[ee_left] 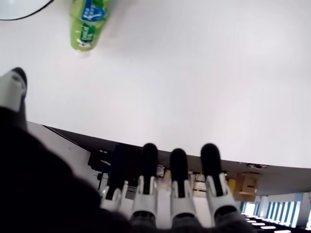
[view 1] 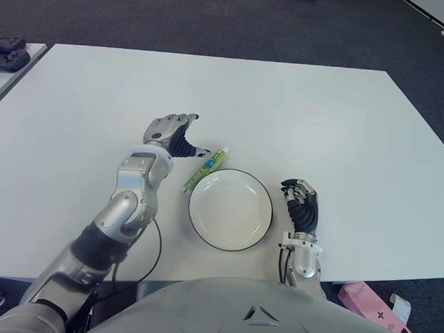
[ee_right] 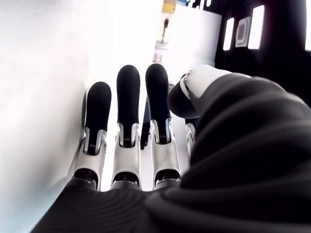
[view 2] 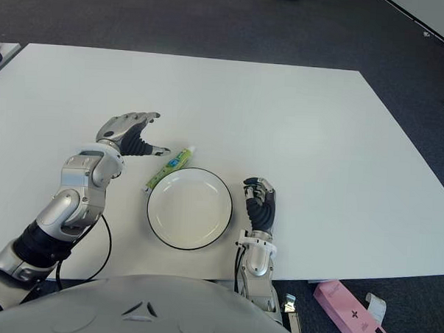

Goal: Put the toothpaste on the table into the plate.

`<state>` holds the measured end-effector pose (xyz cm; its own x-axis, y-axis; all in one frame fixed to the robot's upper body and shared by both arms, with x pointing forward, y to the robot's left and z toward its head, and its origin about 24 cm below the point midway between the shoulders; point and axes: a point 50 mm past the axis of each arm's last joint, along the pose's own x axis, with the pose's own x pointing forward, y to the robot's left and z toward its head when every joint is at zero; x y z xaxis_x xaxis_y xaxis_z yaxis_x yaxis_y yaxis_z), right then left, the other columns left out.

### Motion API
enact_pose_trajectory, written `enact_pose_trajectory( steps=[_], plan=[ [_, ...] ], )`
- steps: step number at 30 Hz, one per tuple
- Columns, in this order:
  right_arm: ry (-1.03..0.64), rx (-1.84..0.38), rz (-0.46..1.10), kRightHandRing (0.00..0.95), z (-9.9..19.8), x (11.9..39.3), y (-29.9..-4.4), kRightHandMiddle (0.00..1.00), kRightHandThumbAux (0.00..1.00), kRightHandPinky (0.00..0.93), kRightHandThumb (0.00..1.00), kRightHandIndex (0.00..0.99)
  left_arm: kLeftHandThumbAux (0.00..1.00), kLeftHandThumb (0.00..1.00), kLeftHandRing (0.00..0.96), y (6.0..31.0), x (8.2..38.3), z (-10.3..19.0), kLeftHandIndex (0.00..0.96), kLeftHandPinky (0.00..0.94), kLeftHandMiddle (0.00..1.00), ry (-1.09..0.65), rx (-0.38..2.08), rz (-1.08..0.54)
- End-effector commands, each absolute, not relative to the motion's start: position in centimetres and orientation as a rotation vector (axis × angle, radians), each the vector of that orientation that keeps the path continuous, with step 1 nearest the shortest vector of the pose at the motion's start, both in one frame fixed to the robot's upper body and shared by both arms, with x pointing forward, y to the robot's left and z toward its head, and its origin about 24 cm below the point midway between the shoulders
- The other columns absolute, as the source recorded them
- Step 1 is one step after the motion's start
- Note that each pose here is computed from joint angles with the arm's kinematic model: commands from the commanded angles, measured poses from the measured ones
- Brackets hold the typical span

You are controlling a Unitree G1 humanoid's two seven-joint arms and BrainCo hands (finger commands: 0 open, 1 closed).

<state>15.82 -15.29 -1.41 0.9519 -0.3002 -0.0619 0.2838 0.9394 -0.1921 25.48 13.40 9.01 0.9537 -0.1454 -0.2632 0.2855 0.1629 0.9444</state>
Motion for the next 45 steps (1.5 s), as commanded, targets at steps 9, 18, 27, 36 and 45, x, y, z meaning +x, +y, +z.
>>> enact_pose_trajectory(
  steps=[9, 18, 27, 36, 45],
  plan=[
    [0.121, -0.174, -0.304, 0.451, -1.6, 15.5, -14.9, 0.462, 0.729, 0.431, 0.702, 0.423, 0.543, 0.000, 0.320, 11.3, 25.3, 8.0, 0.233, 0.363, 0.333, 0.120, 1.409, -0.456],
    [0.122, -0.175, -0.314, 0.449, -1.7, 15.4, -14.9, 0.460, 0.730, 0.432, 0.702, 0.424, 0.511, 0.000, 0.330, 9.6, 26.4, 5.3, 0.229, 0.361, 0.335, 0.154, 1.435, -0.487],
    [0.124, -0.182, -0.319, 0.454, -1.7, 15.2, -14.9, 0.463, 0.730, 0.439, 0.703, 0.424, 0.487, 0.000, 0.255, 9.1, 27.0, 4.0, 0.189, 0.255, 0.275, 0.173, 1.499, -0.520],
    [0.118, -0.178, -0.329, 0.455, -1.8, 15.1, -14.9, 0.464, 0.731, 0.442, 0.702, 0.424, 0.481, 0.000, 0.138, 8.9, 27.4, 2.6, 0.130, 0.169, 0.162, 0.227, 1.558, -0.564],
    [0.124, -0.173, -0.329, 0.454, -1.8, 14.9, -14.8, 0.464, 0.730, 0.439, 0.702, 0.424, 0.511, 0.000, 0.114, 8.9, 27.6, 1.1, 0.140, 0.201, 0.130, 0.272, 1.574, -0.558]
  ],
)
